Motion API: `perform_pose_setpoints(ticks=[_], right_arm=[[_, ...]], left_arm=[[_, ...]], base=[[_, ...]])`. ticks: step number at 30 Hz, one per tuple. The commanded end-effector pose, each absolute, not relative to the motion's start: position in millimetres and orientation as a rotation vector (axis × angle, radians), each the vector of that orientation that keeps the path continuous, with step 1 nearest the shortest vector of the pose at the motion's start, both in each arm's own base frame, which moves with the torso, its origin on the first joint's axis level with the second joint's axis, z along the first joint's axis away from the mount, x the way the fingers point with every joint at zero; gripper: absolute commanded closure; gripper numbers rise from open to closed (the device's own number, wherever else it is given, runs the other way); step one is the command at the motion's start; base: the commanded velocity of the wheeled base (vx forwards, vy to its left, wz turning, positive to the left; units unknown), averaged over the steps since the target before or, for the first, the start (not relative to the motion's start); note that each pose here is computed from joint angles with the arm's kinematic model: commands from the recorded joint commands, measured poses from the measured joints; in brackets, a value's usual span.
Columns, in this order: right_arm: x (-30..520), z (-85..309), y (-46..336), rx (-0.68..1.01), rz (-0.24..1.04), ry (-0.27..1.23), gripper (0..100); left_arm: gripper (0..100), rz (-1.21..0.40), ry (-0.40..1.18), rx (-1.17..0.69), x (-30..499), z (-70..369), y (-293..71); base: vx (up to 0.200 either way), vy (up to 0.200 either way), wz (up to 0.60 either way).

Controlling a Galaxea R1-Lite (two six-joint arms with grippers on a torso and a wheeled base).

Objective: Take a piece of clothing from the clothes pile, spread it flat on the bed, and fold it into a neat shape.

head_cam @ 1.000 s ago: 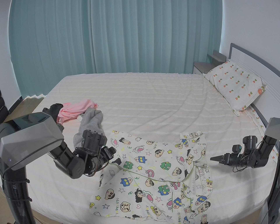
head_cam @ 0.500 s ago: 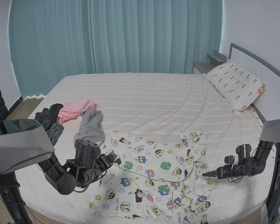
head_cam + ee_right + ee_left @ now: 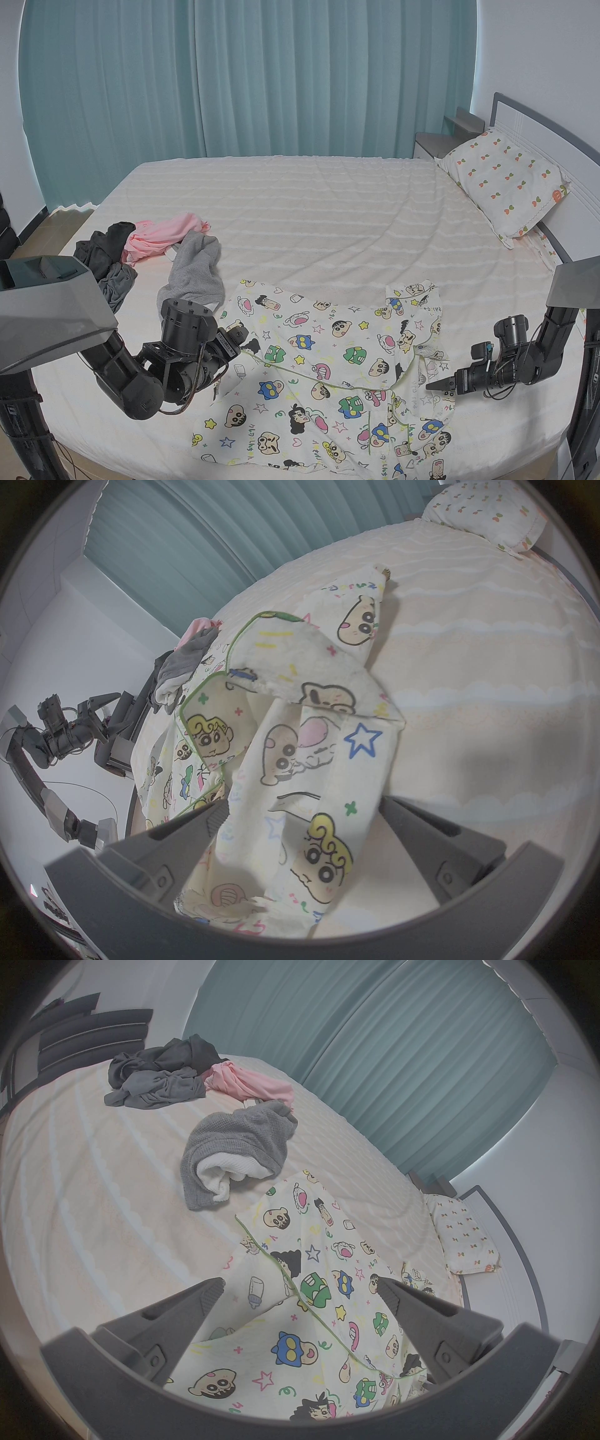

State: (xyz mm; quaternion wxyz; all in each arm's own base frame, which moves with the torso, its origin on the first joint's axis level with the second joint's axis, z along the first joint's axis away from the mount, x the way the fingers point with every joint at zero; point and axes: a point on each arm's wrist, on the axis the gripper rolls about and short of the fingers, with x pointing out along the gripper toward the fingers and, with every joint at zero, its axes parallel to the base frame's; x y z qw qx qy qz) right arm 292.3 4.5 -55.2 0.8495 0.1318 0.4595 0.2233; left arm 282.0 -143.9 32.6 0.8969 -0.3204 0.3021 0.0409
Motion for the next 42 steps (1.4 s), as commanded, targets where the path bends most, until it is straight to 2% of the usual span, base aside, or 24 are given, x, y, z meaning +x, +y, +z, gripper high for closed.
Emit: perform_pose_setpoints(ticks=[1,9,20,42], right_arm=[[291,-56,6,0.276,0.473,0.971,100],[291,-54,2,0.279,0.448,0.969,100],[289,-38,-50,0.32,0.255,0.886,100],[297,-34,-101,0.35,0.109,0.805,100]], left_arm=[[0,0.082,0.625,-0.654,280,32,-148],[0,0.106,0.612,-0.646,280,32,-147],[0,0.128,0.602,-0.632,278,31,-145],[0,0.144,0.634,-0.614,271,24,-142]], base=[[0.0,0.0,0.0],[0.0,0.0,0.0],[0.0,0.0,0.0],[0.0,0.0,0.0]])
